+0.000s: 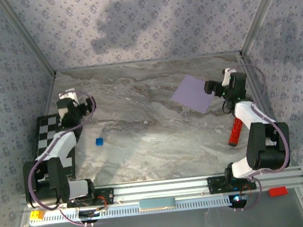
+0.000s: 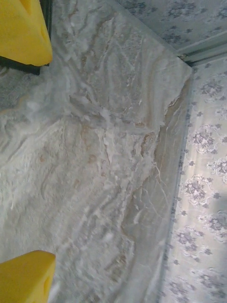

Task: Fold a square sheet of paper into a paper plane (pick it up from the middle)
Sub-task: Move the paper to the center of the table.

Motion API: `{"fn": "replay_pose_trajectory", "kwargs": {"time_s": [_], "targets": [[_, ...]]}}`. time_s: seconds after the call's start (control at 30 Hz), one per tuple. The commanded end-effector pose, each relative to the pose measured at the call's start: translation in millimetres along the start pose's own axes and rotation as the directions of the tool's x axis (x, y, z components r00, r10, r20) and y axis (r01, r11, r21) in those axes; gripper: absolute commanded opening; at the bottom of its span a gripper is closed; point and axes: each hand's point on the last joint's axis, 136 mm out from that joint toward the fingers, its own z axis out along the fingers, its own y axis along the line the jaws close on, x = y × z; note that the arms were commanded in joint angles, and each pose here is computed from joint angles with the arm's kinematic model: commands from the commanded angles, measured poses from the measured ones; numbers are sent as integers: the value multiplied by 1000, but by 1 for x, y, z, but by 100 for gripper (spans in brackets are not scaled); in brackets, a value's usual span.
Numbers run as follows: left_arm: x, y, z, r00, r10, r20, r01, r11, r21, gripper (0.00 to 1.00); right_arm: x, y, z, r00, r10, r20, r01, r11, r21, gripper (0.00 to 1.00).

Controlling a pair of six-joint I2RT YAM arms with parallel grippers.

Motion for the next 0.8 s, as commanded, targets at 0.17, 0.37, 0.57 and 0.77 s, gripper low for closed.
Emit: {"fn": "replay_pose_trajectory", "kwargs": {"time_s": [0.17,0.37,0.57,0.77], "targets": [[51,-11,-14,718,-493,-491,548,836,-39,100,80,50,38,835,283,-472,-366,926,-93,94],[49,-30,-24,709,-481,-516,570,822,16,100,95,65,63,805,263,-532,-348,935,-65,94],[53,-43,-40,729,-422,-539,524,851,42,100,119,57,73,760,267,-593,-299,953,47,93],[55,-62,-63,736,-356,-575,491,866,93,100,155,69,57,694,192,-694,-211,976,59,92]]}}
